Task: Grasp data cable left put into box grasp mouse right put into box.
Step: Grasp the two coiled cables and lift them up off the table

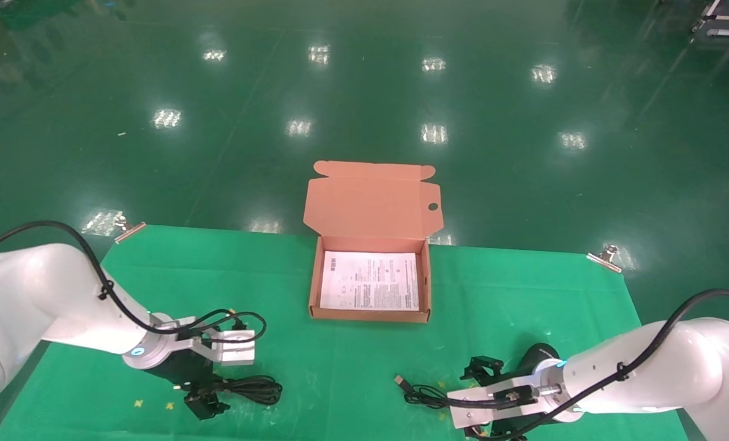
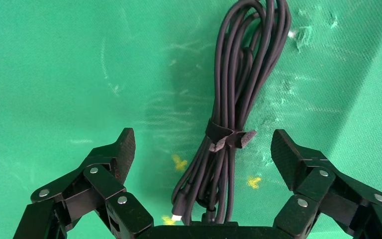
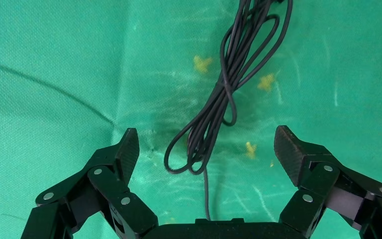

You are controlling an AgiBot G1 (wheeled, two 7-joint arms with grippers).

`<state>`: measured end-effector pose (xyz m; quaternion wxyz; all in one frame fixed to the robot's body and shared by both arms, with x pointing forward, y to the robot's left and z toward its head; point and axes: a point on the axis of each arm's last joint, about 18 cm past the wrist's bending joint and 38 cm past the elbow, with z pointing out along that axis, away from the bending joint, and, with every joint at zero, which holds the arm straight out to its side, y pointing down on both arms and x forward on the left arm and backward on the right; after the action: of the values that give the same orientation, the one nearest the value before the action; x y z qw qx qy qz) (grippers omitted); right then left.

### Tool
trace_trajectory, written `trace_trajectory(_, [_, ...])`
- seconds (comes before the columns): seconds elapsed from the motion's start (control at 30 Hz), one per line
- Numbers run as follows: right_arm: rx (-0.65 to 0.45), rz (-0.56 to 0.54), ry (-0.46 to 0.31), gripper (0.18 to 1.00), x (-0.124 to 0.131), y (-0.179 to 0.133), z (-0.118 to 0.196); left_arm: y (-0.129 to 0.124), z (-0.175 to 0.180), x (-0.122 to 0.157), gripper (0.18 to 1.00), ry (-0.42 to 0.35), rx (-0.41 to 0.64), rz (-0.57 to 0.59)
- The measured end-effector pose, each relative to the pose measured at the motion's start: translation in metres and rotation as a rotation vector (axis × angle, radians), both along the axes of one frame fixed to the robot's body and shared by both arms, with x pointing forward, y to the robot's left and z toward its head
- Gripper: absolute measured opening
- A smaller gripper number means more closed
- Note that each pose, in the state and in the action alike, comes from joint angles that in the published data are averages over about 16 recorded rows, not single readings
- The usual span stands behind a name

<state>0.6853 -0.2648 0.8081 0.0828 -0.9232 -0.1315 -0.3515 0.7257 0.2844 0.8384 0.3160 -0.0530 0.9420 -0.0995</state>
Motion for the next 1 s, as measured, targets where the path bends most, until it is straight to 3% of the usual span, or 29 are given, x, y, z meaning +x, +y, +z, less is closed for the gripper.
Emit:
trace_trajectory(0.27, [0.009, -0.016, 0.0, 0.973, 0.002, -0.0022, -0.0012, 0.0009, 0.0006, 0.0001, 0.983, 0.0, 0.003, 0.0])
trace_trajectory(0.5, [0.004, -0.007, -0.001, 0.91, 0.0011, -0.0011, -0.0006, 0.0003, 0.0007, 0.0001, 0.919, -0.001, 0.001, -0.001])
trace_trajectory(0.67, [0.001, -0.003, -0.001, 0.823, 0.0006, -0.0006, -0.0004, 0.0001, 0.0005, 0.0, 0.855, -0.001, 0.001, -0.002])
trace_trajectory(1.0, [-0.002, 0.002, -0.002, 0.589, 0.0001, 0.0001, 0.0001, -0.0002, 0.0003, 0.0, 0.637, -0.001, 0.001, -0.003])
